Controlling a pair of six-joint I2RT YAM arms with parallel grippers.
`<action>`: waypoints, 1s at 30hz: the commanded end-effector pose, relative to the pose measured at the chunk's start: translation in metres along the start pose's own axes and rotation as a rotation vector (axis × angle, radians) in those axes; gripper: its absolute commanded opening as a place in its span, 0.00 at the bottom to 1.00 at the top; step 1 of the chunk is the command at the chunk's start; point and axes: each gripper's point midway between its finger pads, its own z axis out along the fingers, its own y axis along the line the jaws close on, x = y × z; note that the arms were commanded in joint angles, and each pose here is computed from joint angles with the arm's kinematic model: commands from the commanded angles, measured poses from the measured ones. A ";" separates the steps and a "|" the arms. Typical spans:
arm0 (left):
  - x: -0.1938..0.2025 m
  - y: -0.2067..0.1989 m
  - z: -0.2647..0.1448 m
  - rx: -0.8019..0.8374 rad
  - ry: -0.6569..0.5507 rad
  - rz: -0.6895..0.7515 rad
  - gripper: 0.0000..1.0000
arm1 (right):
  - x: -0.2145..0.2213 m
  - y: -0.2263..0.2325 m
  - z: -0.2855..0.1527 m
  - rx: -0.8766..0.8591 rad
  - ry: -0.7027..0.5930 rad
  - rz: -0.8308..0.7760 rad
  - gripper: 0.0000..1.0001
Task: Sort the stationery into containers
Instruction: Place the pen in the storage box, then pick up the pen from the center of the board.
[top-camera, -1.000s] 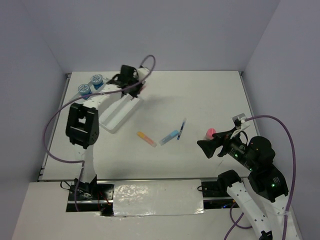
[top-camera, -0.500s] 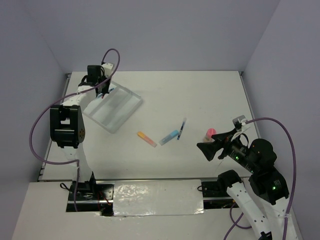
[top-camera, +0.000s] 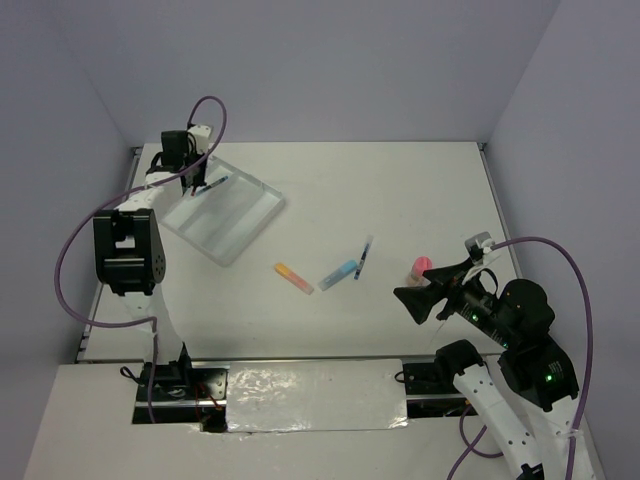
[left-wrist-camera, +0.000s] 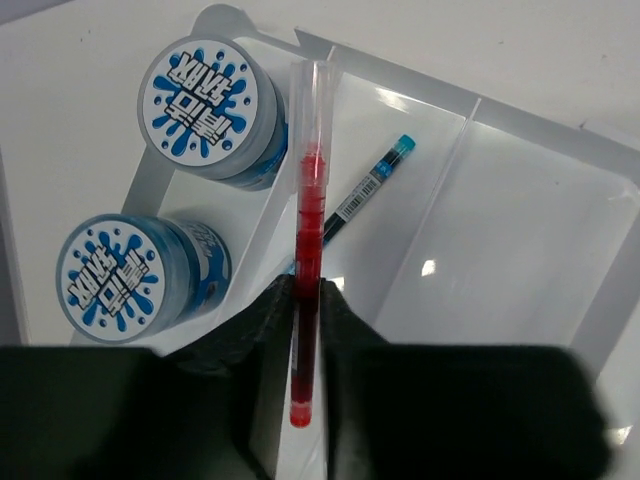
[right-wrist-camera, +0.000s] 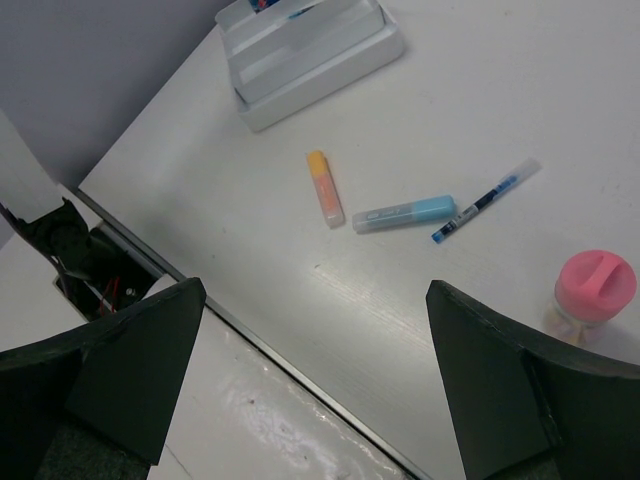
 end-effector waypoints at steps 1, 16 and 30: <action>-0.015 0.006 0.007 -0.021 -0.050 0.007 0.34 | -0.005 0.002 -0.001 -0.009 -0.019 -0.023 1.00; -0.159 -0.103 -0.083 0.055 -0.250 -0.039 0.99 | -0.012 -0.005 -0.002 0.041 -0.042 -0.012 1.00; -0.051 -0.400 -0.155 0.382 -0.011 -0.059 0.77 | -0.039 -0.003 -0.035 0.139 -0.140 0.073 1.00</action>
